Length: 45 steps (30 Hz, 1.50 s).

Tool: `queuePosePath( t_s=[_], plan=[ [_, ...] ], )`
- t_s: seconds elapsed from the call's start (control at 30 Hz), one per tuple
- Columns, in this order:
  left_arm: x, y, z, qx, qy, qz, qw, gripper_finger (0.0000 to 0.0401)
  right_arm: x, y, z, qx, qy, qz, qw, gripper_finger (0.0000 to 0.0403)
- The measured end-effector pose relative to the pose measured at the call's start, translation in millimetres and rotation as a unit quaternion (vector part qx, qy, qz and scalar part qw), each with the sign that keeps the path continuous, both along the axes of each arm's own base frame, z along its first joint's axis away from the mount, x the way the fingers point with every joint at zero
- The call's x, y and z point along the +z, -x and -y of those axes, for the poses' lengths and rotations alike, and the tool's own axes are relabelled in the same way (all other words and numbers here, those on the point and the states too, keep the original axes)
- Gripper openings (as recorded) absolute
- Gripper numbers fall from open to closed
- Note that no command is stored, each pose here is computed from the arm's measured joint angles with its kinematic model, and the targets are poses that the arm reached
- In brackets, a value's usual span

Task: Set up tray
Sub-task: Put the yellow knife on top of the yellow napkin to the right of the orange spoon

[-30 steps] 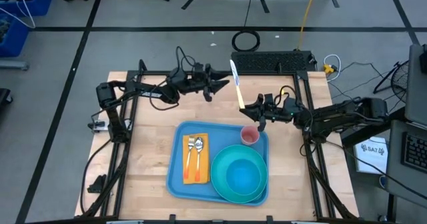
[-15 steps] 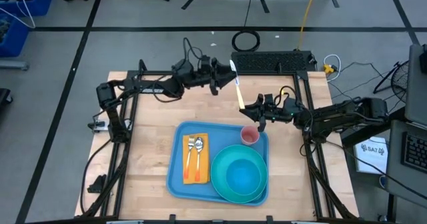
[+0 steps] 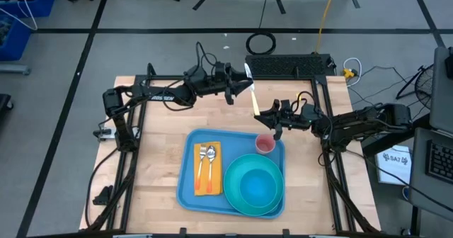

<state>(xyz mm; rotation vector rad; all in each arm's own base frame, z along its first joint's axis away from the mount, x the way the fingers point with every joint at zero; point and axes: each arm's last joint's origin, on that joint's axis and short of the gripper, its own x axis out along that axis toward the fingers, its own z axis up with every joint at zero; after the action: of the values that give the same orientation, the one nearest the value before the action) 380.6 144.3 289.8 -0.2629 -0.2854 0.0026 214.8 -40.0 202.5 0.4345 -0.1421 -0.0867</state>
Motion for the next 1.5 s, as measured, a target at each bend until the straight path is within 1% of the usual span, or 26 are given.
queuePosePath(
  t_s=[0.17, 0.33, 0.37, 0.6, 0.63, 0.73, 0.8, 0.9, 0.93, 0.97, 1.07, 1.13, 1.2, 1.27, 1.37, 1.4, 1.47, 1.5],
  plan=[
    [-1.2, -0.3, -0.2, 0.005, -0.01, -0.006, 1.0, 0.013, 0.1, 0.0, 0.0, 0.0, 0.0, 0.0, 1.0, 0.0037],
    [-1.0, -0.1, -0.7, 0.012, -0.012, -0.004, 1.0, 0.0032, -0.2, 0.0, 0.3, -0.002, 0.001, -0.001, 1.0, 0.0037],
    [-0.7, 0.0, -0.5, 0.009, -0.01, -0.004, 1.0, 0.002, -0.5, 0.0, 0.4, -0.003, 0.003, -0.003, 1.0, 0.0037],
    [0.1, 1.3, -3.0, 0.012, -0.013, -0.001, 1.0, 0.0011, 0.0, 0.3, 0.4, -0.005, 0.009, -0.003, 1.0, 0.0041],
    [0.1, 1.8, -4.2, 0.011, -0.014, -0.001, 1.0, 0.0011, 0.7, 1.0, 0.3, -0.005, 0.007, -0.003, 1.0, 0.0053],
    [-1.0, 4.7, -11.7, 0.016, -0.013, -0.01, 1.0, 0.001, 2.1, 4.1, 0.1, -0.008, 0.002, -0.014, 1.0, 0.0108],
    [-2.9, 7.3, -18.2, 0.013, -0.005, -0.019, 1.0, 0.001, 2.1, 7.2, -0.7, -0.005, 0.005, -0.034, 0.999, 0.0142],
    [-3.1, 11.0, -24.4, 0.012, -0.007, -0.025, 1.0, 0.0008, -0.9, 11.8, -0.4, -0.025, 0.002, -0.073, 0.997, 0.0178],
    [-2.5, 11.6, -25.5, 0.02, -0.009, -0.023, 1.0, 0.0008, -2.1, 13.8, -1.0, -0.024, 0.001, -0.081, 0.996, 0.0186],
    [-1.2, 13.1, -28.6, 0.048, -0.021, -0.019, 0.998, 0.0004, -3.1, 15.7, -2.3, -0.016, 0.001, -0.083, 0.996, 0.0192],
    [-0.8, 16.5, -35.9, 0.068, -0.016, -0.017, 0.997, 0.0002, -1.0, 22.0, -3.7, -0.015, 0.004, -0.066, 0.998, 0.0201],
    [-1.3, 16.2, -35.2, 0.056, -0.016, -0.021, 0.998, 0.0002, -1.6, 25.8, -3.1, -0.027, 0.004, -0.06, 0.998, 0.0203],
    [-3.1, 15.0, -33.1, 0.037, -0.014, -0.03, 0.999, 0.0002, -2.0, 30.6, -3.7, -0.025, 0.006, -0.056, 0.998, 0.0202],
    [-7.7, 13.1, -30.8, 0.017, -0.006, -0.055, 0.998, 0.0002, 0.1, 35.8, -2.4, -0.033, 0.009, -0.043, 0.998, 0.0198],
    [-20.1, 9.7, -23.9, -0.003, 0.025, -0.124, 0.992, 0.0002, 0.4, 45.5, -1.3, -0.043, 0.013, -0.034, 0.998, 0.0194],
    [-23.9, 9.7, -19.2, -0.008, 0.034, -0.158, 0.987, 0.0002, 0.0, 49.0, -1.4, -0.044, 0.014, -0.03, 0.998, 0.0192],
    [-25.8, 12.9, -6.5, -0.008, 0.034, -0.222, 0.974, 0.0002, -1.2, 56.9, -0.6, -0.054, 0.016, -0.02, 0.998, 0.019],
    [-24.4, 17.3, 1.1, -0.005, 0.031, -0.258, 0.966, 0.0002, -1.7, 60.5, -0.1, -0.059, 0.017, -0.014, 0.998, 0.019]
  ],
)
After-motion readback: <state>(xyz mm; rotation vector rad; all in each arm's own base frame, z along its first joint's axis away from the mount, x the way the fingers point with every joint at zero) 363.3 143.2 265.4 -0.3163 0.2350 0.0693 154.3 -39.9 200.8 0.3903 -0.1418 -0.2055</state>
